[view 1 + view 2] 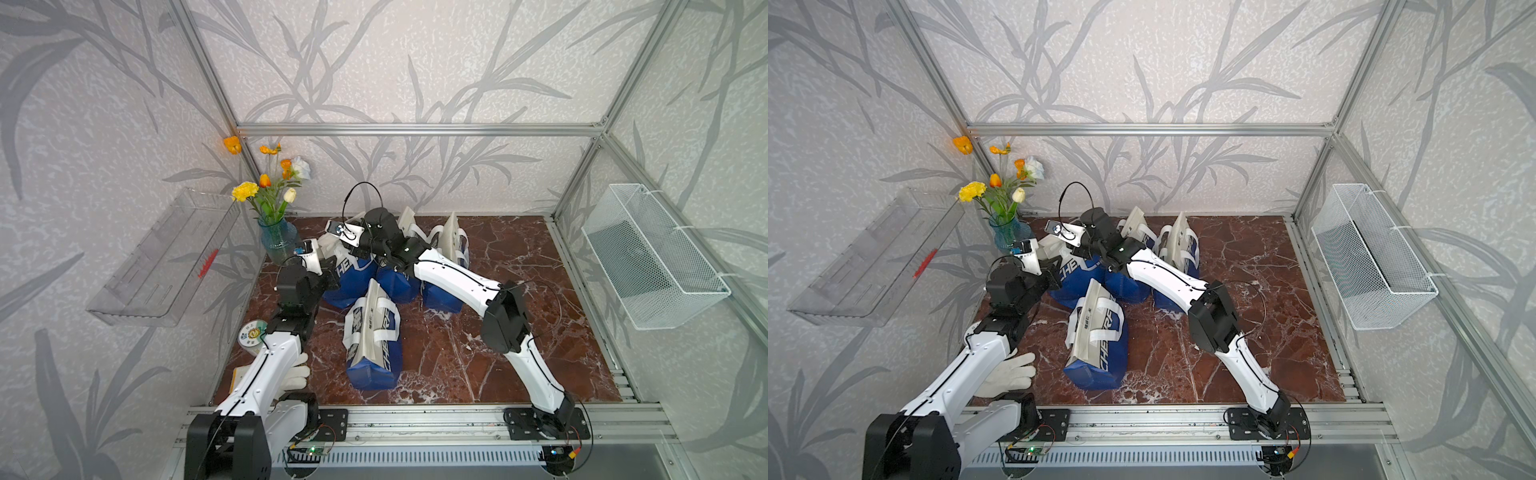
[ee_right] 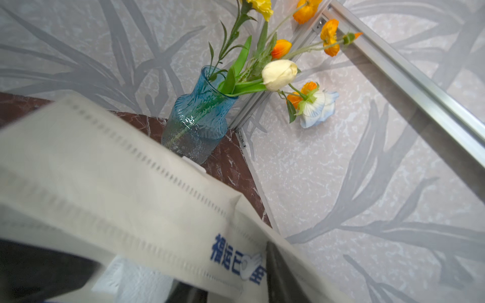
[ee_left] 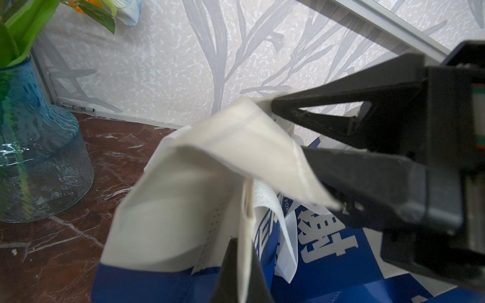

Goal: Open the takeout bag
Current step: Open the takeout bag at the center of the board.

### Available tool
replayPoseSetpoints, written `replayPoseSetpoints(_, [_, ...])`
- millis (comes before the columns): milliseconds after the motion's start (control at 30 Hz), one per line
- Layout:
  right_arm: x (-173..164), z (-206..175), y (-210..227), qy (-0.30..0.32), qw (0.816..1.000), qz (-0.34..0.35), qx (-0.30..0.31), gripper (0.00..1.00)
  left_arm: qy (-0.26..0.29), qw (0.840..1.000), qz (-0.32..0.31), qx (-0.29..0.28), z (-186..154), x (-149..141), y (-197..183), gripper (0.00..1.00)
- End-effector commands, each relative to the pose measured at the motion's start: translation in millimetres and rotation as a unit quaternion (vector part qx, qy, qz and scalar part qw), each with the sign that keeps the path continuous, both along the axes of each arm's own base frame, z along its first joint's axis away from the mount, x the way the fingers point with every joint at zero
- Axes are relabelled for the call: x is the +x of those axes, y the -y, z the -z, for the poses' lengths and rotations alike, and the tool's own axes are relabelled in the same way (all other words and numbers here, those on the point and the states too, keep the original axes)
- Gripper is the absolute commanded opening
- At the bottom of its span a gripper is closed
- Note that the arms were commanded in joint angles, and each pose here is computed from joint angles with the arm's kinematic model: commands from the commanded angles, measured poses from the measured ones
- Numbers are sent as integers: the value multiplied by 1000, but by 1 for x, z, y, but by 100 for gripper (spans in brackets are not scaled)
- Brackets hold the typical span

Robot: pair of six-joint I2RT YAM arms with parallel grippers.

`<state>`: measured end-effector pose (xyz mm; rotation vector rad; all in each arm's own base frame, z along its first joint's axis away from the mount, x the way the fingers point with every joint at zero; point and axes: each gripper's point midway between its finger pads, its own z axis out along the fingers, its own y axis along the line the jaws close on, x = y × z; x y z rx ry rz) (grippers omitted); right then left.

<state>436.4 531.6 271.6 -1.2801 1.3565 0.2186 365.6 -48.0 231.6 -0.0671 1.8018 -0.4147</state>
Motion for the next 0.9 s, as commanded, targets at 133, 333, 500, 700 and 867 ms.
replayPoseSetpoints(133, [22,-11,-4,26,998,53,31,19,24,1000,16,11,-19,0,5,0])
replayPoseSetpoints(333, [38,2,-8,30,996,79,21,5,27,999,17,14,-20,-2,6,0])
replayPoseSetpoints(500, [45,-11,-5,45,993,101,30,0,26,999,13,16,-15,-3,4,0])
replayPoseSetpoints(700, [48,-31,5,78,990,118,23,0,19,1000,-12,16,-7,-5,-4,0])
replayPoseSetpoints(867, [45,-47,15,117,984,131,-8,0,-21,997,-64,23,10,-3,-22,0])
